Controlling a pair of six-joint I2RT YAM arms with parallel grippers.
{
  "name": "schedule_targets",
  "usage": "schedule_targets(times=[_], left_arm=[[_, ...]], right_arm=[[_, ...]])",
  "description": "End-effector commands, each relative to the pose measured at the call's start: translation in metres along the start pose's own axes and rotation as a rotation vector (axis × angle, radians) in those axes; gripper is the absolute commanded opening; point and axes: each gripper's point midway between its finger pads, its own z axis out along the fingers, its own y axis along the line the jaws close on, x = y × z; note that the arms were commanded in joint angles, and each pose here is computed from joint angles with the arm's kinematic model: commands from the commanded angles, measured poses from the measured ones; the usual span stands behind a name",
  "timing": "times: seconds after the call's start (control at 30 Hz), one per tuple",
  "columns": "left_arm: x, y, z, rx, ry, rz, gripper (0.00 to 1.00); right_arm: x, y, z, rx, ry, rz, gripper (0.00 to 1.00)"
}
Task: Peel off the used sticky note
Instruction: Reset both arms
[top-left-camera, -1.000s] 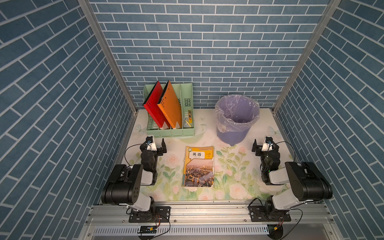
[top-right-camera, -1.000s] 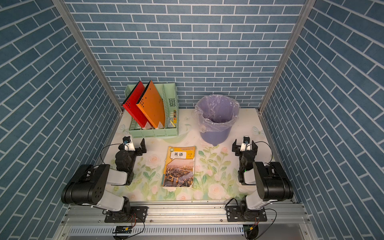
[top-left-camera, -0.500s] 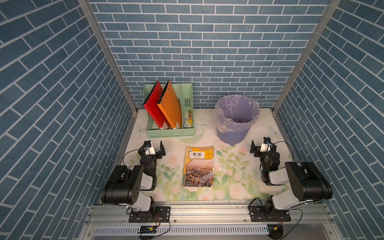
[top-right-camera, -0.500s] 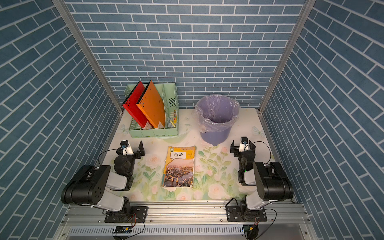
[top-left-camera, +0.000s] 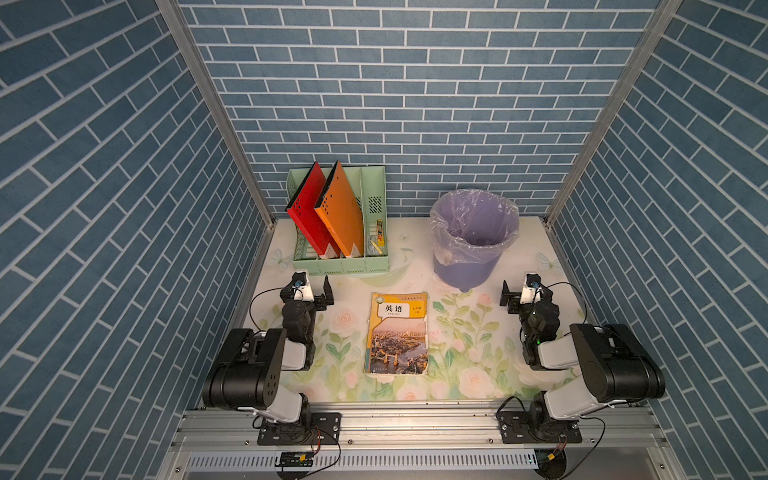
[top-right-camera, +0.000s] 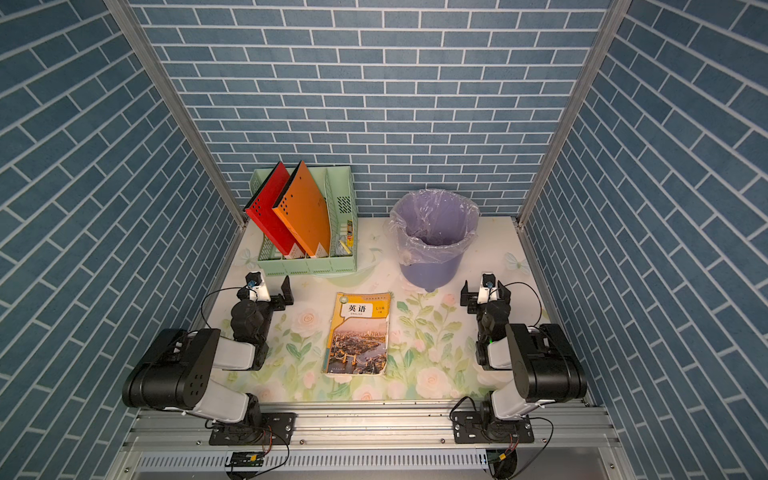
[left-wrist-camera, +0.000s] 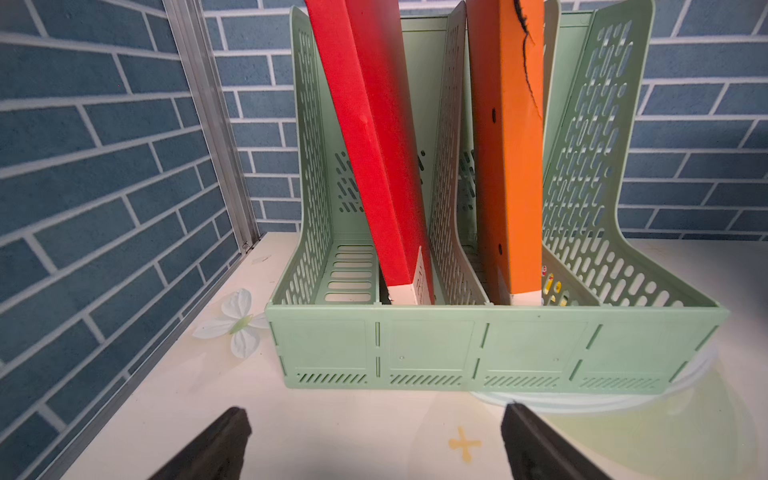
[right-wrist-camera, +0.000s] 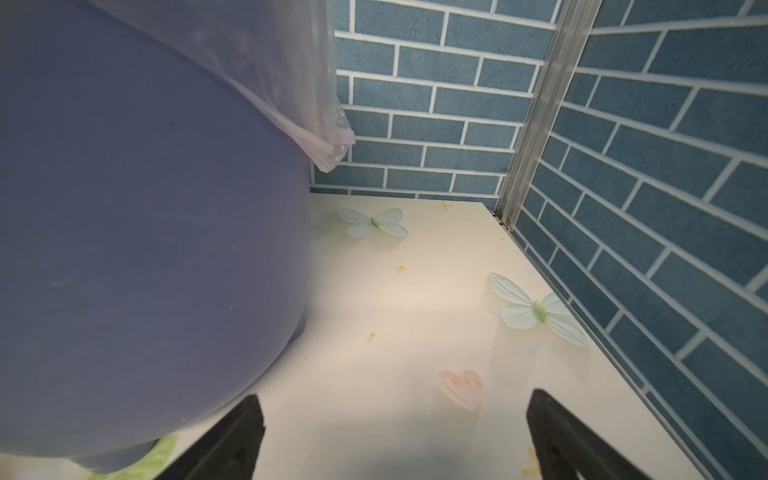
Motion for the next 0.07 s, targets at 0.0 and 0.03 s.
schedule_targets(times=[0.0, 0.03], left_arm=[[0.0002, -0.0004, 0.0006, -0.001, 0.001, 0.004, 1.00], [0.0007, -0.0002, 0.0005, -0.001, 0.002, 0.005, 1.00]], right_arm=[[-0.0068, -0.0008, 0.0024, -0.002, -0.017, -0.006, 0.99], [-0.0063, -0.0006, 0.0024, -0.003, -0.016, -0.006, 1.00]])
